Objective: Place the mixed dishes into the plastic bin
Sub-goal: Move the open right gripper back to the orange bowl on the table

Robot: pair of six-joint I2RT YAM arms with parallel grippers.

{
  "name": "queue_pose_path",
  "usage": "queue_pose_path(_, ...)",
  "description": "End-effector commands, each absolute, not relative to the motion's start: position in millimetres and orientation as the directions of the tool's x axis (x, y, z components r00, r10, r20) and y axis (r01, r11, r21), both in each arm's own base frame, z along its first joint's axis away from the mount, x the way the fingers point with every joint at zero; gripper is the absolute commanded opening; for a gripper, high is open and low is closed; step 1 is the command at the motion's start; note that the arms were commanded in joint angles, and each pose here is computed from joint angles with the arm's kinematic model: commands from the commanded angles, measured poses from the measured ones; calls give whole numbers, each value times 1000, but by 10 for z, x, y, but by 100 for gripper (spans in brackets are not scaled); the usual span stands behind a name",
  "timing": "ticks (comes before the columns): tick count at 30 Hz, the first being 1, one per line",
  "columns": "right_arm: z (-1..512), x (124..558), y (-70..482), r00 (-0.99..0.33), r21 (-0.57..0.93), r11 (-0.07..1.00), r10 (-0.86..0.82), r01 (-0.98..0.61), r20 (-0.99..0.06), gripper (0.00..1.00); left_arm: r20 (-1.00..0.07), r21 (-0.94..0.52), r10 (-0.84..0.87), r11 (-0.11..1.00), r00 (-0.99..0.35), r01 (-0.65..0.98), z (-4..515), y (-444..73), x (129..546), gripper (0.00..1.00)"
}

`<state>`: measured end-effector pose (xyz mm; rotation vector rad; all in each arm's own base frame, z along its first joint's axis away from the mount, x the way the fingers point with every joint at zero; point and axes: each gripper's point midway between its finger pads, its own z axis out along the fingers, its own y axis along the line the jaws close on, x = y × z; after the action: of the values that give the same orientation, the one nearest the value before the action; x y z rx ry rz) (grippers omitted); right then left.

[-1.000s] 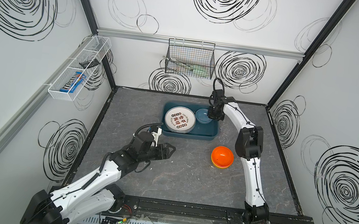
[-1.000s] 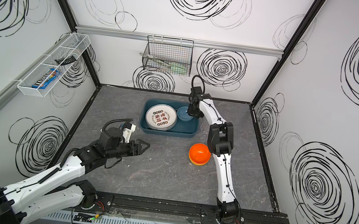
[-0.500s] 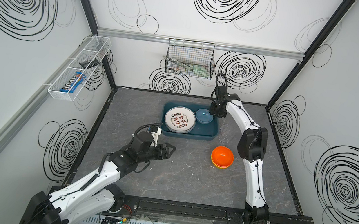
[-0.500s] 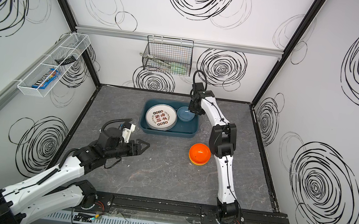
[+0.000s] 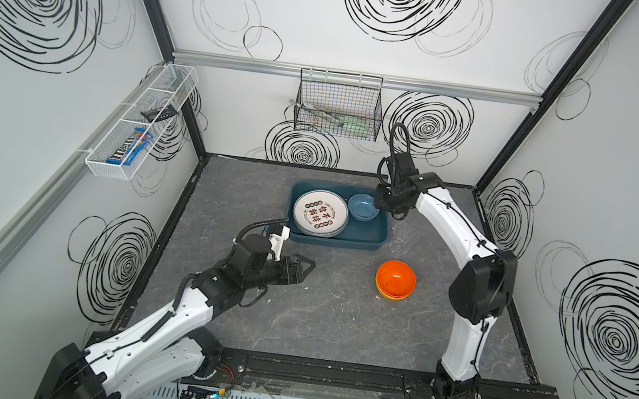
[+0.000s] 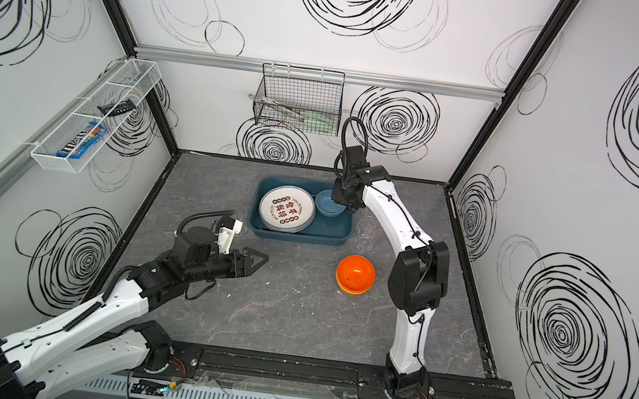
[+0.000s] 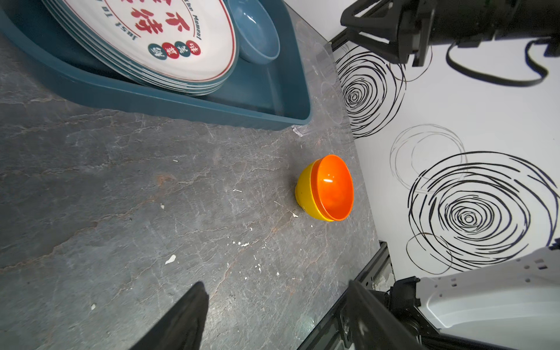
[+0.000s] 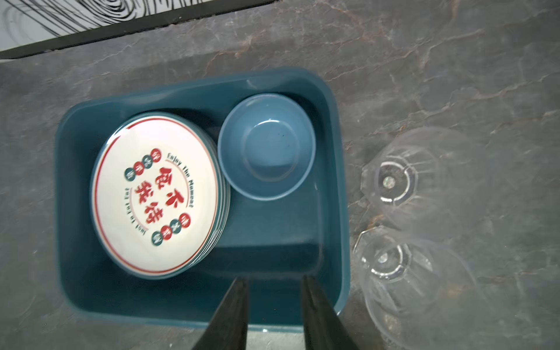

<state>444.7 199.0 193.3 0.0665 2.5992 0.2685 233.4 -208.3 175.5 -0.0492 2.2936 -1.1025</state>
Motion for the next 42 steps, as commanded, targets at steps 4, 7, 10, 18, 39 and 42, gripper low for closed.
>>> queue_pose_path(4, 2053, 4056, 1979, -853, 356, 932, 133, -65, -505, 37, -544, -718, -241, 630, -804, 297, 1944, -2207, 2396, 77)
queue_pose_path(7, 2001, 3836, 1896, -861, 377, 924, 139, -65, -490, 37, -540, -718, -219, 623, -812, 309, 1937, -2283, 2382, 77)
queue_pose_path(10, 1935, 3623, 1783, -869, 385, 921, 142, -60, -474, 37, -550, -704, -186, 627, -814, 333, 1954, -2372, 2377, 78)
queue_pose_path(18, 1777, 3131, 1317, -872, 375, 927, 199, 19, -448, 37, -566, -677, -81, 613, -820, 407, 2004, -2706, 2348, 80)
queue_pose_path(39, 1147, 2573, 701, -895, 293, 923, 334, 247, -296, 38, -601, -550, 139, 642, -787, 534, 1874, -3306, 2152, 80)
queue_pose_path(42, 1035, 2536, 701, -909, 280, 922, 338, 267, -245, 36, -599, -549, 140, 645, -789, 531, 1845, -3302, 2149, 80)
